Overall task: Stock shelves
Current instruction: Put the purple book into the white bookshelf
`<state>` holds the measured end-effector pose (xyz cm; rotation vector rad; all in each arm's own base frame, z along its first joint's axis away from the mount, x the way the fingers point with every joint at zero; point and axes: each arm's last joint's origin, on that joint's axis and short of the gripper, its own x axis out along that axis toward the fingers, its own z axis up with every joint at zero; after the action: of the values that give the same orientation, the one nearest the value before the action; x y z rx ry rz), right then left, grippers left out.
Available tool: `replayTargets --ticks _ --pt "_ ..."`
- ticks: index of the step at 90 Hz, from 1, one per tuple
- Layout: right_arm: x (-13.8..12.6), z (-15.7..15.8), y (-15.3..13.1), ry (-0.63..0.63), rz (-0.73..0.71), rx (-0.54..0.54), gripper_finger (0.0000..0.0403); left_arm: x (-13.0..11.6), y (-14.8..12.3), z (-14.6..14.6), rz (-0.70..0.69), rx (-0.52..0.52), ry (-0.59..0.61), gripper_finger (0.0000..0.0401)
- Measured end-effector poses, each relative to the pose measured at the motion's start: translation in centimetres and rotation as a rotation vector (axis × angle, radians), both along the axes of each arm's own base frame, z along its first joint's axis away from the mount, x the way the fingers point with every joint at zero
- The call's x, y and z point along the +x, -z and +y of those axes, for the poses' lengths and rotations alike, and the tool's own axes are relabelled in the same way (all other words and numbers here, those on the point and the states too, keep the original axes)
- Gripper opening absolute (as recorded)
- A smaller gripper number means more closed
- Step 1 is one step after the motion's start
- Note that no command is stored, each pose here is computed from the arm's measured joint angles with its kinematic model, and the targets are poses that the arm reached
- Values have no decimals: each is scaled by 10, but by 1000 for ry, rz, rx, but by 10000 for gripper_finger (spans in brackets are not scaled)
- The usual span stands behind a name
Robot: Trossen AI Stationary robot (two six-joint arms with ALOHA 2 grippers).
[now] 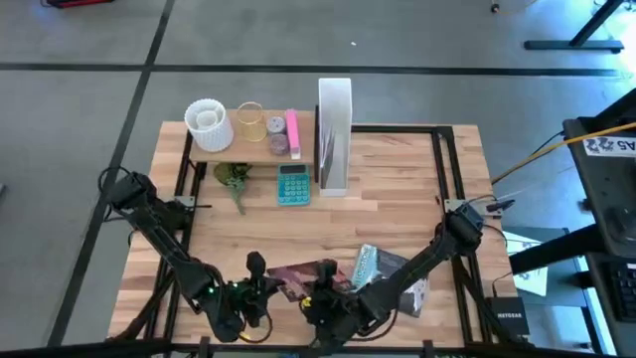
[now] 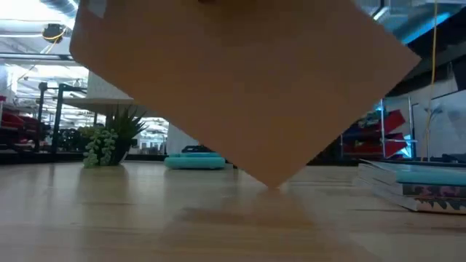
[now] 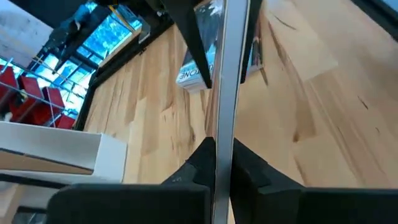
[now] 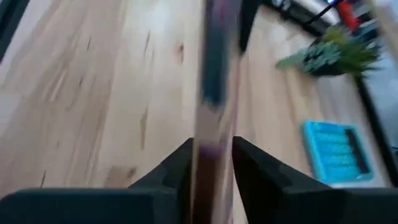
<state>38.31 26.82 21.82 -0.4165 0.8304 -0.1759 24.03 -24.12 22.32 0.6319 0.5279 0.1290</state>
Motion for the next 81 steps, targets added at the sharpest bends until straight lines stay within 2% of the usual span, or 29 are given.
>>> replayTargets --ticks 22,38,49,59,68,81 --pt "-4 -2 2 78 6 34 81 1 -8 -2 6 -1 4 1" --pt "-5 -2 2 126 -29 50 11 1 -7 -1 14 2 0 5" --pt "-11 -4 3 187 -27 33 6 -3 -7 -5 27 -4 27 31" --pt "-28 -13 8 307 44 -33 4 -13 -10 -11 22 -16 55 68" --pt "-34 -19 11 403 30 -29 3 -24 -19 -14 -13 -45 54 95" --pt "-25 -18 13 396 -43 1 2 -34 -22 -16 -44 -39 38 114"
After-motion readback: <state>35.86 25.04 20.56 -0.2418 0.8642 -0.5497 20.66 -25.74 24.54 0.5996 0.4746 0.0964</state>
